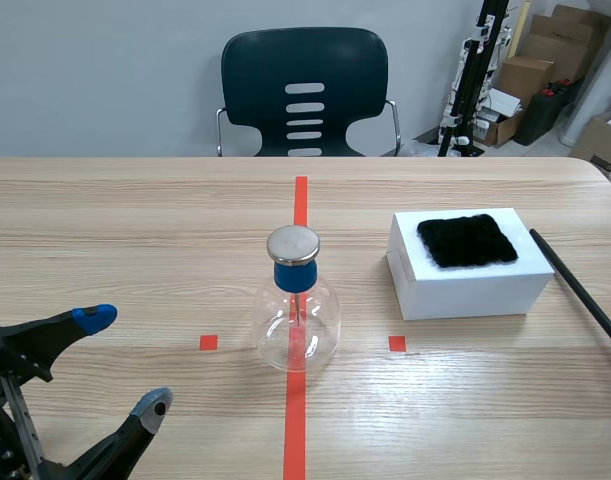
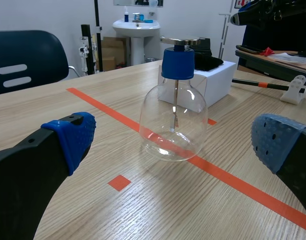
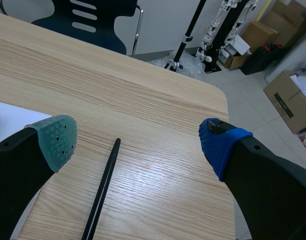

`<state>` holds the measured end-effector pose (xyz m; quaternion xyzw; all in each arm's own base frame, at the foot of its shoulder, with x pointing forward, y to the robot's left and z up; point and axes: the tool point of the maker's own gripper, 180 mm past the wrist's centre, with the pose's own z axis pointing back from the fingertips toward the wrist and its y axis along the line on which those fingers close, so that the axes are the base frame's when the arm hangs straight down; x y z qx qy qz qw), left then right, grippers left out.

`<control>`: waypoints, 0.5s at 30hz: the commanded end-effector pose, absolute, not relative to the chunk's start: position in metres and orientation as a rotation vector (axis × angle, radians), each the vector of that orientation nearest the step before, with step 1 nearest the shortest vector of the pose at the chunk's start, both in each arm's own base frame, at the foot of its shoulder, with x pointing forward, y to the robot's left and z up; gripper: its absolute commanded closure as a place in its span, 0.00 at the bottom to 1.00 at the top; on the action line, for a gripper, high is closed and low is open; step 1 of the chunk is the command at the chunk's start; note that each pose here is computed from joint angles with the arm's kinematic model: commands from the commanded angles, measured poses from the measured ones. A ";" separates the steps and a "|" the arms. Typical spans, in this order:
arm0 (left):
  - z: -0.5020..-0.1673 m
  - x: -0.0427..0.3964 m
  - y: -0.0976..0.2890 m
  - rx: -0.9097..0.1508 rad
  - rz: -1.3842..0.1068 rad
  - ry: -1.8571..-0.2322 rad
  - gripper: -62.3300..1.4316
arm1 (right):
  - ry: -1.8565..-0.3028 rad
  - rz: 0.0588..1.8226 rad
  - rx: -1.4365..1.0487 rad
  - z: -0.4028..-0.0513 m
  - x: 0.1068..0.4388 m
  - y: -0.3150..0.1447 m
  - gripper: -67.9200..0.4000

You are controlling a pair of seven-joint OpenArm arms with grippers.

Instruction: Do the electroscope experiment. put the rod down on the box

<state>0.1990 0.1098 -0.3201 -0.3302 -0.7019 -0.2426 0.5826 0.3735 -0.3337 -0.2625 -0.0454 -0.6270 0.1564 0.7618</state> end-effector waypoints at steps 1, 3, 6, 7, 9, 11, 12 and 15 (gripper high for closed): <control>-0.310 0.203 0.112 -0.779 -0.563 -1.677 0.00 | -1.409 0.342 -0.116 -0.245 0.380 -0.339 0.27; -0.310 0.203 0.112 -0.779 -0.563 -1.677 0.00 | -1.409 0.341 -0.120 -0.244 0.380 -0.339 0.27; -0.310 0.203 0.112 -0.779 -0.563 -1.677 0.00 | -1.409 0.341 -0.120 -0.244 0.380 -0.339 0.27; -0.310 0.203 0.112 -0.779 -0.563 -1.677 0.00 | -1.409 0.341 -0.120 -0.244 0.380 -0.339 0.27; -0.310 0.203 0.112 -0.779 -0.563 -1.677 0.00 | -1.409 0.341 -0.120 -0.244 0.380 -0.339 0.27; -0.310 0.203 0.112 -0.779 -0.563 -1.677 0.00 | -1.409 0.341 -0.120 -0.244 0.380 -0.339 0.27; -0.310 0.203 0.112 -0.779 -0.563 -1.677 0.00 | -1.409 0.341 -0.120 -0.244 0.380 -0.339 0.27; -0.310 0.203 0.112 -0.779 -0.563 -1.677 0.00 | -1.409 0.341 -0.120 -0.244 0.380 -0.339 0.27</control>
